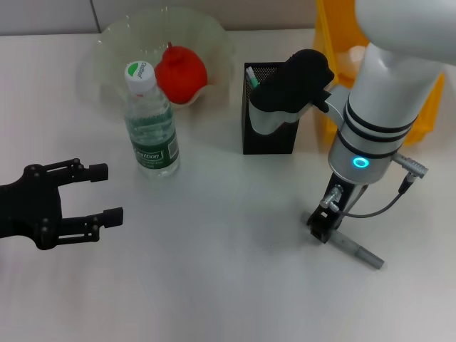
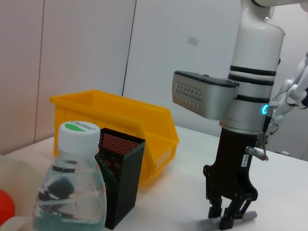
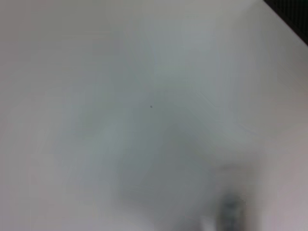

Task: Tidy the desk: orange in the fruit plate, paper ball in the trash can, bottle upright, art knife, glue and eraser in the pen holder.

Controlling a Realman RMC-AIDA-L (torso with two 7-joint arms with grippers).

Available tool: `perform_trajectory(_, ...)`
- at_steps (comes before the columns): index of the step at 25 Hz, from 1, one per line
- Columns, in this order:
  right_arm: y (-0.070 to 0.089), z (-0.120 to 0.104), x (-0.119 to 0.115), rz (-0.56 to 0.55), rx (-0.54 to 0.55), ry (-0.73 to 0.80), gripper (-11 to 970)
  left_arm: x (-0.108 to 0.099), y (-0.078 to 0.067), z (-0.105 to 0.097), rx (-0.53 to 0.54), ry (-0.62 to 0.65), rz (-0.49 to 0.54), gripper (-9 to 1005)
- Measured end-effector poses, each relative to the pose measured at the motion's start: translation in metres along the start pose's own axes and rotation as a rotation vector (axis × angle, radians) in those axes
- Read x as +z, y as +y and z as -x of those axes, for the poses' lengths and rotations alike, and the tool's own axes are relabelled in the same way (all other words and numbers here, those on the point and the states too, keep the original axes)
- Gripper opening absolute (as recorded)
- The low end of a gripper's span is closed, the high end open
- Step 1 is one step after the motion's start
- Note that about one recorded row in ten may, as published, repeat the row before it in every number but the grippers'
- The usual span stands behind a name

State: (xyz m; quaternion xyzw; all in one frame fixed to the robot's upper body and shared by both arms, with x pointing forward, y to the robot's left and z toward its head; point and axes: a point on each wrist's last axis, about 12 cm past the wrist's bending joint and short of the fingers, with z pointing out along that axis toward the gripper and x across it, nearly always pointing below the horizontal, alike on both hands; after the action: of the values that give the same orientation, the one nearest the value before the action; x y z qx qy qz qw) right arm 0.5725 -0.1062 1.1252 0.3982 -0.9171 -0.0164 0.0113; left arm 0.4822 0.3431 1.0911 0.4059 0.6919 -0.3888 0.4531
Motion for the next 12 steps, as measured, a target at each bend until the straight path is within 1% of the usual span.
perform_trajectory(6, 0.0011, -0.0002, -0.0019, 0.007, -0.001, -0.019, 154, -0.0010, -0.0009, -0.0011, -0.003, -0.001, 0.002, 799)
perform_trajectory(9, 0.0011, -0.0004, -0.0019, 0.008, 0.000, -0.021, 148, -0.0015, -0.0013, -0.0014, 0.000, -0.004, 0.004, 799)
perform_trajectory(12, 0.0033, 0.0002, -0.0072, 0.011, -0.011, -0.042, 143, -0.0020, -0.0014, -0.0016, 0.002, -0.006, 0.007, 799)
